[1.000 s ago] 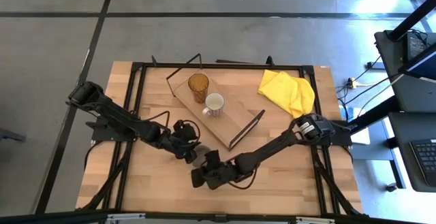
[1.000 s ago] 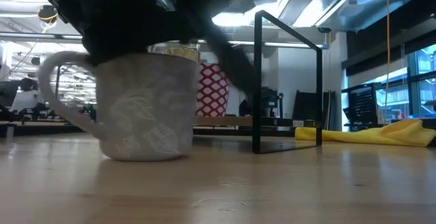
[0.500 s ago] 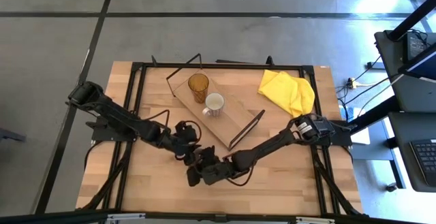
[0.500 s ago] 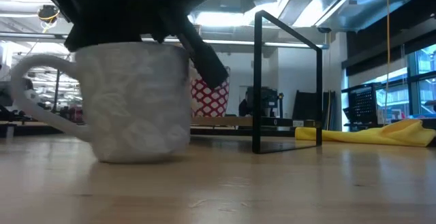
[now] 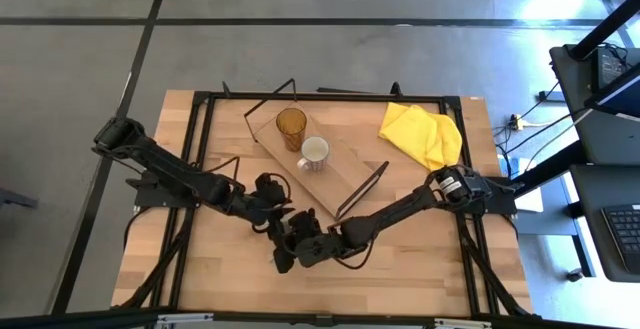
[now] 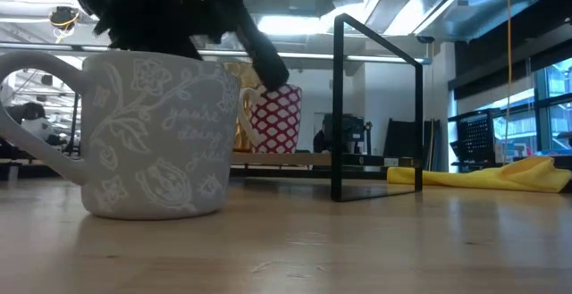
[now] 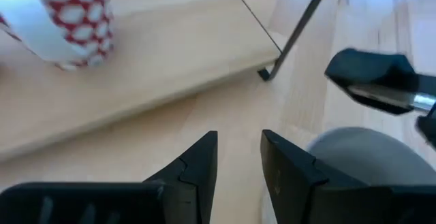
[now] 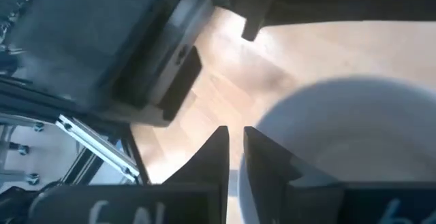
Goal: Stack small to large cups/mugs on shelf
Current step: Put the grey patterned mug on the shelf
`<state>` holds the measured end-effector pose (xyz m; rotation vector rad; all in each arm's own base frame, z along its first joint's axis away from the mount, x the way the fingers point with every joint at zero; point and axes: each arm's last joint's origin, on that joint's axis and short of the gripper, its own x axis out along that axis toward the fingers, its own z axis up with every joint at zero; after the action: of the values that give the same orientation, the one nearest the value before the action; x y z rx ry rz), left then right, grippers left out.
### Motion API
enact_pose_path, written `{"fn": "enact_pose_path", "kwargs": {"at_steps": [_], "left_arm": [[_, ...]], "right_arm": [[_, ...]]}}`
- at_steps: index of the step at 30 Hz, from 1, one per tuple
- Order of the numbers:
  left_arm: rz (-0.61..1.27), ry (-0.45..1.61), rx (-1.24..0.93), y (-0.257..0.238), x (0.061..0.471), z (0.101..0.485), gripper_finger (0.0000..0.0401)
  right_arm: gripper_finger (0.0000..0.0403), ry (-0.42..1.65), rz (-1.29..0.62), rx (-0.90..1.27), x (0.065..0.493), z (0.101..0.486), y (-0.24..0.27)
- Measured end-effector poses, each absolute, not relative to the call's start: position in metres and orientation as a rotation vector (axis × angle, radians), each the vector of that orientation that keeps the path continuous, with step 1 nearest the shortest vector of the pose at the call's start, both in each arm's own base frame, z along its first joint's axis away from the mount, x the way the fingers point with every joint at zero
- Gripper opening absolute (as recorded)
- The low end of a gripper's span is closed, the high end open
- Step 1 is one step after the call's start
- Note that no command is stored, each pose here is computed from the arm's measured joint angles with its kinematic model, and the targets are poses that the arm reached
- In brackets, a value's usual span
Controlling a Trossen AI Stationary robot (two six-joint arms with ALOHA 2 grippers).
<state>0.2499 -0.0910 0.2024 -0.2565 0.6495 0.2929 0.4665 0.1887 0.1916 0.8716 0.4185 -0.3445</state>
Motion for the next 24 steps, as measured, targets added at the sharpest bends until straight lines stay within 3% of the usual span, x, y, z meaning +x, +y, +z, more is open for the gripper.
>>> {"fn": "enact_pose_path", "kwargs": {"at_steps": [5, 10, 17, 24], "left_arm": [[0.306, 0.637, -0.228, -0.084, 0.239, 0.216, 0.0108], [0.257, 0.609, -0.245, -0.085, 0.227, 0.231, 0.0108], [0.047, 0.718, -0.088, -0.100, 0.208, 0.233, 0.0108], [-0.035, 0.819, 0.042, -0.112, 0.191, 0.227, 0.0108]], "right_arm": [[0.0049, 0.378, -0.364, 0.763, 0.461, 0.219, 0.179], [0.0049, 0.366, -0.276, 0.518, 0.449, 0.265, 0.170], [0.0049, 0.789, -0.107, 0.207, 0.427, 0.299, 0.167], [0.0049, 0.970, -0.006, 0.074, 0.418, 0.318, 0.160]]}}
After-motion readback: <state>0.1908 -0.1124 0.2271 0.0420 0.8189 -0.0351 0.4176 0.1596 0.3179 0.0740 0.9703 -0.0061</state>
